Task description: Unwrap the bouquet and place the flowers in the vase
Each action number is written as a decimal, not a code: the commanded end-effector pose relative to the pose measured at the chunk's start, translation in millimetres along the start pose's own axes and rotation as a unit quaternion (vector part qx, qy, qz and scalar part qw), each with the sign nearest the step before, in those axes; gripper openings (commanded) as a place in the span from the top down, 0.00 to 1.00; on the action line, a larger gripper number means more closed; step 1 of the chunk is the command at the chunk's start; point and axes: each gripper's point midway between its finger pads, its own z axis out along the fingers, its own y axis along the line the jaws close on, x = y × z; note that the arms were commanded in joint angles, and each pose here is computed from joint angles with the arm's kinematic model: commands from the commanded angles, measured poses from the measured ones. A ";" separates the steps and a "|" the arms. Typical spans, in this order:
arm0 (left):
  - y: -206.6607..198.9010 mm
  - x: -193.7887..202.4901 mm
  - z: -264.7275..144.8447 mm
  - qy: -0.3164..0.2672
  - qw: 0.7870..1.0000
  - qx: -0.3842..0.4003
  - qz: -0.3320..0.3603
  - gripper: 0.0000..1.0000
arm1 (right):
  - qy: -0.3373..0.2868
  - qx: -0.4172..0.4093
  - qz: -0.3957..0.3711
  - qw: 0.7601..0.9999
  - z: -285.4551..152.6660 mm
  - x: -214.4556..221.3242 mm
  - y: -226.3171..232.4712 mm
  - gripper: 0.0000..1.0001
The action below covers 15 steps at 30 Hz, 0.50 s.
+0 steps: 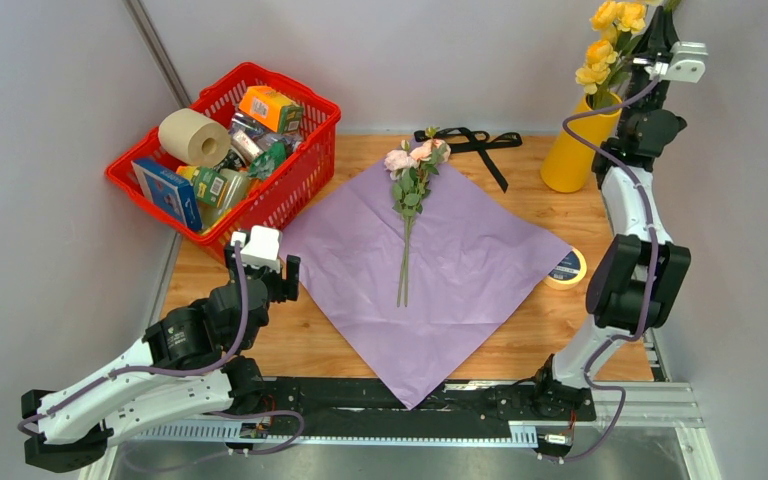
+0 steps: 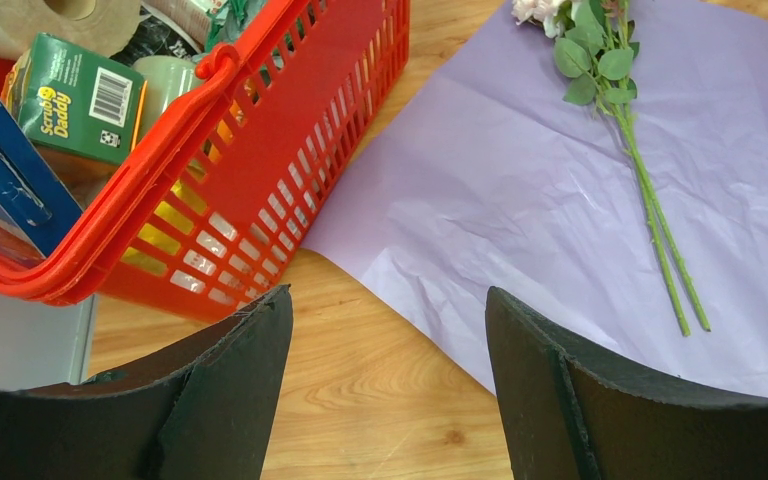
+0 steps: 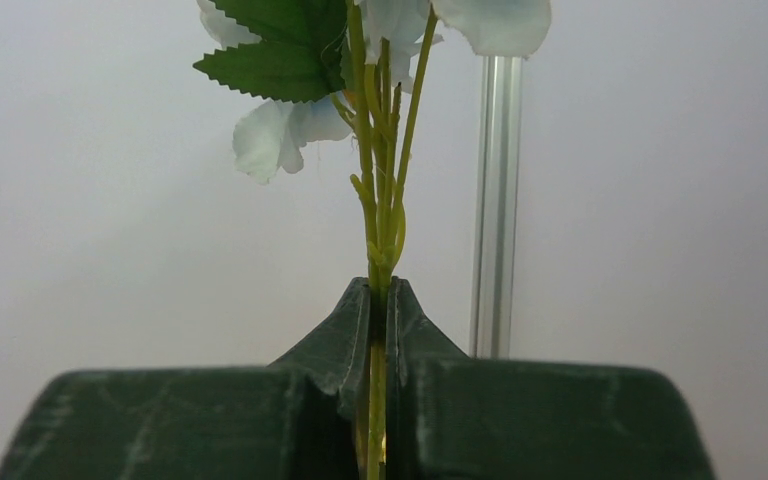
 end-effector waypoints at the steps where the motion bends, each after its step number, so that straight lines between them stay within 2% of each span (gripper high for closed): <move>1: -0.4 -3.8 1.0 -0.008 1.000 -0.002 0.000 0.21 | -0.032 -0.024 0.004 0.999 10.7 -0.8 8.4 1.00; 10: -1.4 -2.9 1.9 -0.006 1.000 -0.002 0.003 0.21 | 0.022 -0.026 -0.022 0.999 -3.9 48.7 7.1 1.00; 15: -2.0 -2.5 2.5 -0.005 1.000 -0.002 0.004 0.21 | 0.079 -0.044 -0.038 0.995 -27.0 89.6 12.3 1.00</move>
